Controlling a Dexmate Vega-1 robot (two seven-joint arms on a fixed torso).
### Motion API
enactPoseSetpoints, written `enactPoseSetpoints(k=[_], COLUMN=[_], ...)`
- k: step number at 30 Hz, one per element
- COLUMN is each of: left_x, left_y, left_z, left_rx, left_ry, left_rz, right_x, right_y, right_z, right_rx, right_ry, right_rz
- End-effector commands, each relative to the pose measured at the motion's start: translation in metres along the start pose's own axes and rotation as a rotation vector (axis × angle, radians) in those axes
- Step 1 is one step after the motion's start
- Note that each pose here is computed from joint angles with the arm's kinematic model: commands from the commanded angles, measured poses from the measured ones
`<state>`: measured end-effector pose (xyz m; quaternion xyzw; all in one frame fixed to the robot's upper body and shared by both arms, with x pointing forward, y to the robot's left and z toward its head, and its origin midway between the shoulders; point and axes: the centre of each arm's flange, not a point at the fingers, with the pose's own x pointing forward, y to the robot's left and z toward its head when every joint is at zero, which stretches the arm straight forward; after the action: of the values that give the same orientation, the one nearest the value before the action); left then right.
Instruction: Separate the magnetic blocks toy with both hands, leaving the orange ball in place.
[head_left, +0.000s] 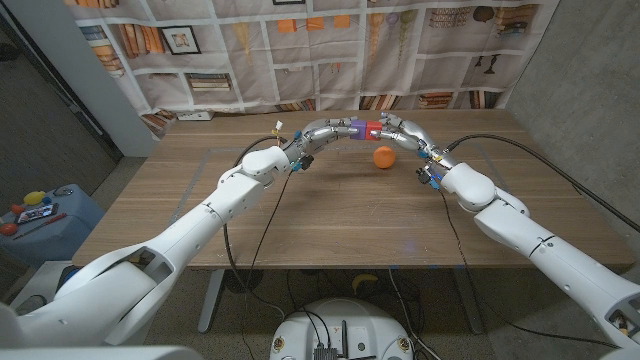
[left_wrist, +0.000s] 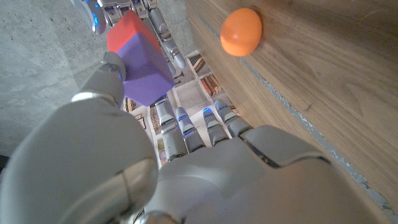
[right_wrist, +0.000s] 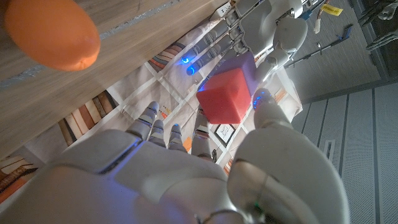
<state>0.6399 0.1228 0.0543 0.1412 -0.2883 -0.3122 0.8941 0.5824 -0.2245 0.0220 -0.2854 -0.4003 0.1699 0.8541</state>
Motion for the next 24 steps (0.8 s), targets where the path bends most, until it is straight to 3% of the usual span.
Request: enactPoseSetpoints(k=[1,24], left_x=[0.0010,0.0048], left_y=[-0.0018,-0.0036], left_z=[-0.0014,-0.0019], left_rx=[-0.007,-0.012], left_ry=[0.002,-0.005], left_rz=[0.000,-0.017], right_x=[0.0004,0.0023], right_y=[0.0029,0.0054], right_z=[0.0056,0.0081], right_rx=[-0.028,-0.055], right_ry=[0.001,0.028], right_rz=[-0.037,-0.116])
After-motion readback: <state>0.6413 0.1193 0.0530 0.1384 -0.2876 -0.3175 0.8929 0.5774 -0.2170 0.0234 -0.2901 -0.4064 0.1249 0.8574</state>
